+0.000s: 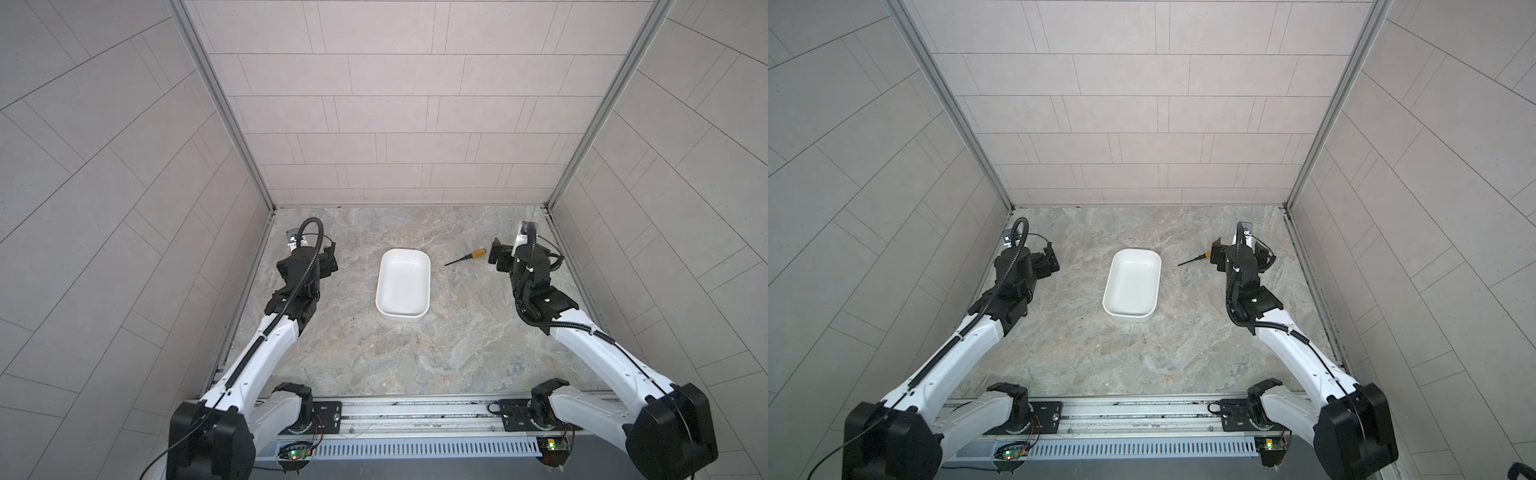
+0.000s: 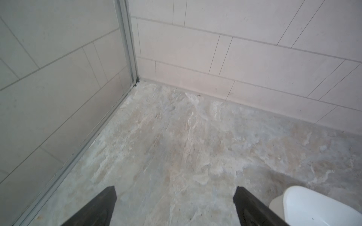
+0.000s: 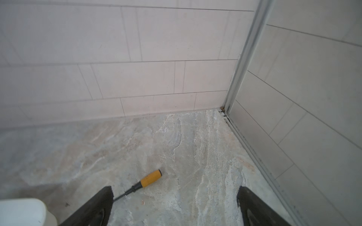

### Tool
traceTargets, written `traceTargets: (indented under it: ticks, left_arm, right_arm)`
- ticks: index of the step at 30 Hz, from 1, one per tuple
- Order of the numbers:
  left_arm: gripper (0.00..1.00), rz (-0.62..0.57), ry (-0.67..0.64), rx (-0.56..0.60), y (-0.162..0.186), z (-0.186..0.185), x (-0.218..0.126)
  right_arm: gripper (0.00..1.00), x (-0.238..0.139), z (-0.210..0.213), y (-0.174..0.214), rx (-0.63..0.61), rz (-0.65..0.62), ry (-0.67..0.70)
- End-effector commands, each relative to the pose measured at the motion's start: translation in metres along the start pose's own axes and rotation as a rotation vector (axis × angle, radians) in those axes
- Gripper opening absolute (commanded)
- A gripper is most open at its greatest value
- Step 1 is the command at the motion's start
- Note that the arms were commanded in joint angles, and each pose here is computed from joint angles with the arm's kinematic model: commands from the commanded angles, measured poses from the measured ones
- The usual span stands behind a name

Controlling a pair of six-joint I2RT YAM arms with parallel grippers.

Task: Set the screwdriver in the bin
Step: 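Reach the right gripper toward the yellow-handled screwdriver while the left arm lifts slightly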

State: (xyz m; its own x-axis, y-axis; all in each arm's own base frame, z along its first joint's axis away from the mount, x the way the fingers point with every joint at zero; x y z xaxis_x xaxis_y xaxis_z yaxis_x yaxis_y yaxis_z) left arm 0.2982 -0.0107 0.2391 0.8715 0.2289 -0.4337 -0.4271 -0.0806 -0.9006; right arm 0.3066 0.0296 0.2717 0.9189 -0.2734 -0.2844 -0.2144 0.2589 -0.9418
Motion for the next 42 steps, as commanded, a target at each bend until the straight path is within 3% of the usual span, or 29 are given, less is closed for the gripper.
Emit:
traceTargets:
  ticks: [1, 4, 7, 10, 13, 27, 30, 33, 40, 42]
  left_arm:
    - [1.00, 0.356, 0.012, 0.076, 0.077, 0.006, -0.004]
    - [1.00, 0.413, -0.043, 0.038, 0.086, 0.014, 0.003]
    - [1.00, 0.458, 0.027, 0.026, 0.089, 0.004, 0.008]
    - [1.00, 0.503, 0.058, 0.046, 0.087, 0.000, 0.005]
    - [1.00, 0.475, -0.004, 0.025, 0.088, 0.008, 0.004]
    - [1.00, 0.379, -0.030, -0.005, 0.084, 0.019, -0.011]
    - [1.00, 0.377, -0.036, -0.011, 0.083, 0.020, -0.011]
    - [1.00, 0.375, -0.058, -0.019, 0.083, 0.024, -0.013]
    - [1.00, 0.351, -0.090, -0.048, 0.082, 0.033, -0.020]
    - [1.00, 0.341, -0.108, -0.062, 0.083, 0.037, -0.022]
  right_arm:
    - [0.98, -0.007, -0.054, 0.102, 0.030, 0.403, 0.244]
    - [0.96, -0.014, -0.071, 0.149, -0.019, 0.441, 0.272]
    - [0.95, -0.013, -0.065, 0.152, 0.040, 0.343, 0.180]
    - [0.93, -0.015, -0.063, 0.154, 0.024, 0.295, 0.186]
    - [0.93, -0.013, -0.060, 0.155, 0.003, 0.310, 0.193]
    - [0.94, -0.007, -0.056, 0.158, -0.020, 0.363, 0.220]
    - [0.94, -0.003, -0.052, 0.154, 0.065, 0.427, 0.257]
    - [0.93, 0.016, -0.027, 0.147, 0.176, 0.554, 0.163]
    - [0.88, 0.082, 0.011, 0.130, 0.449, 0.999, 0.230]
    - [0.87, 0.101, 0.025, 0.127, 0.481, 1.053, 0.226]
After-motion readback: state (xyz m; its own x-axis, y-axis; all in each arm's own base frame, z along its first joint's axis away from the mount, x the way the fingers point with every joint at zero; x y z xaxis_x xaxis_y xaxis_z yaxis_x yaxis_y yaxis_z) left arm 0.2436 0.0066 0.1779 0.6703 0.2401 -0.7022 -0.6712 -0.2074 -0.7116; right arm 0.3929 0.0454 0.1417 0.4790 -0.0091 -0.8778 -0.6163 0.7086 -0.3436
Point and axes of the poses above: each gripper's point midway between its finger pads, its own x axis out along the fingers, its own z axis along the line the jaws close on, y = z × x, the point moved 6 cm from there along -x, back along the fingers, and after that the axes turned 8 degrees about x, right-handed, at the moved point
